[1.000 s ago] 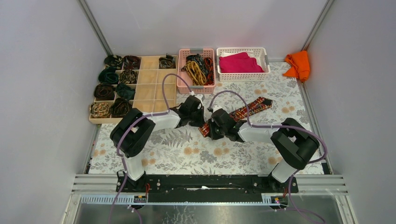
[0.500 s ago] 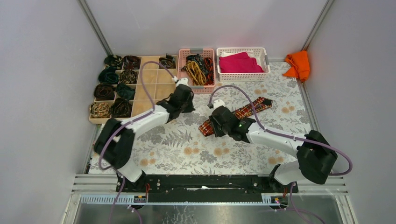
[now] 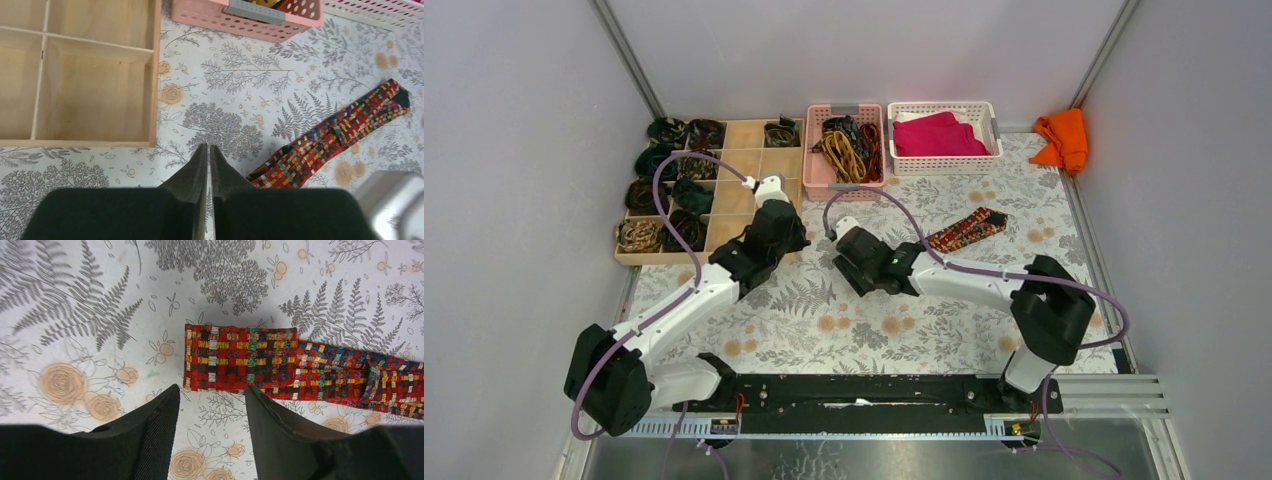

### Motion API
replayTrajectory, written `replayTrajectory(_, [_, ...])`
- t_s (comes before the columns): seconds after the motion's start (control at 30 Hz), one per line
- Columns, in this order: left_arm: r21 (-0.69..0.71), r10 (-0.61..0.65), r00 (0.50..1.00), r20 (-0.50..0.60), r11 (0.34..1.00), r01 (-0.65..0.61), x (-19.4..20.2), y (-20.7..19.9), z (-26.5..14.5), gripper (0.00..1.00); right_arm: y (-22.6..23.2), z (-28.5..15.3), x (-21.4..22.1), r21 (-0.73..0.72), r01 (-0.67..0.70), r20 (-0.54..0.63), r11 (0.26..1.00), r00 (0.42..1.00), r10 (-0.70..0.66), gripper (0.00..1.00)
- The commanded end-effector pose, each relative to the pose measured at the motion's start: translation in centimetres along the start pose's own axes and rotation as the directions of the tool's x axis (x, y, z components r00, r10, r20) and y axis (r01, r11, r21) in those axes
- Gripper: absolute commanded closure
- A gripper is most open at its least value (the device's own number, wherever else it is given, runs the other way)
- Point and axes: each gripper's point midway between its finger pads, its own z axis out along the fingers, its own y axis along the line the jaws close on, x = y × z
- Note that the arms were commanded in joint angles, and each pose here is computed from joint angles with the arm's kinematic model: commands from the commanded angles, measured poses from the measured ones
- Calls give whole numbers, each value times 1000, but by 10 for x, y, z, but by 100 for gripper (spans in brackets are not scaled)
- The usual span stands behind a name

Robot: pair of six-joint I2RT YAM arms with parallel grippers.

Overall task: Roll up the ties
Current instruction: Roll the tie at the center of the board.

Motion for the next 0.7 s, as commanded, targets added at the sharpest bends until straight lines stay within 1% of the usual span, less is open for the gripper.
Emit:
replayTrajectory(0.0, [-57, 10, 1000, 9, 998, -10, 2, 14, -2, 90, -4, 2, -7, 49, 73, -8, 996, 997, -73, 41])
replayTrajectory(0.07, [-65, 13, 1000, 14, 998, -12, 1, 15, -2, 90, -8, 5, -5, 86, 77, -13, 993, 997, -76, 41])
replayTrajectory(0.13, [-60, 10, 1000, 28, 998, -8, -1, 14, 1, 90, -24, 1, -9, 180, 59, 5, 982, 998, -60, 43])
replayTrajectory(0.2, [-21, 5, 999, 50, 1000, -4, -8, 4, 8, 89, -35, -6, -11, 237, 33, 27, 971, 999, -40, 49])
replayTrajectory(0.23, [35, 6, 999, 40, 999, -8, -13, -11, 13, 90, -38, -11, -12, 244, 8, 42, 970, 999, -19, 54])
replayTrajectory(0.3, [74, 45, 999, -1, 996, -45, -16, -30, 29, 95, -37, -16, -7, 231, -36, 47, 972, 999, 25, 57])
replayTrajectory(0.33, [76, 58, 998, -34, 996, -55, -12, -36, 41, 99, -37, -17, -1, 230, -56, 43, 972, 998, 47, 61])
replayTrajectory(0.37, [92, 68, 995, -71, 994, -62, -6, -42, 53, 100, -37, -17, 7, 232, -84, 37, 969, 996, 77, 66])
replayTrajectory(0.4, [118, 68, 992, -110, 991, -55, 2, -48, 64, 100, -37, -16, 17, 236, -99, 24, 967, 995, 96, 71])
replayTrajectory(0.43, [153, 66, 986, -156, 987, -42, 14, -54, 73, 100, -39, -16, 27, 243, -109, 15, 964, 994, 109, 80])
replayTrajectory(0.47, [190, 61, 980, -190, 981, -24, 24, -61, 81, 100, -38, -14, 36, 243, -140, 16, 960, 990, 141, 86])
replayTrajectory(0.57, [292, 45, 956, -289, 956, 43, 55, -80, 97, 100, -30, -8, 60, 211, -212, 6, 954, 977, 215, 94])
replayTrajectory(0.63, [314, 41, 940, -340, 947, 72, 75, -83, 107, 100, -25, -2, 75, 194, -249, -10, 949, 967, 256, 100])
replayTrajectory(0.67, [316, 44, 933, -358, 946, 77, 82, -83, 110, 100, -24, 0, 77, 192, -271, -5, 943, 961, 277, 100])
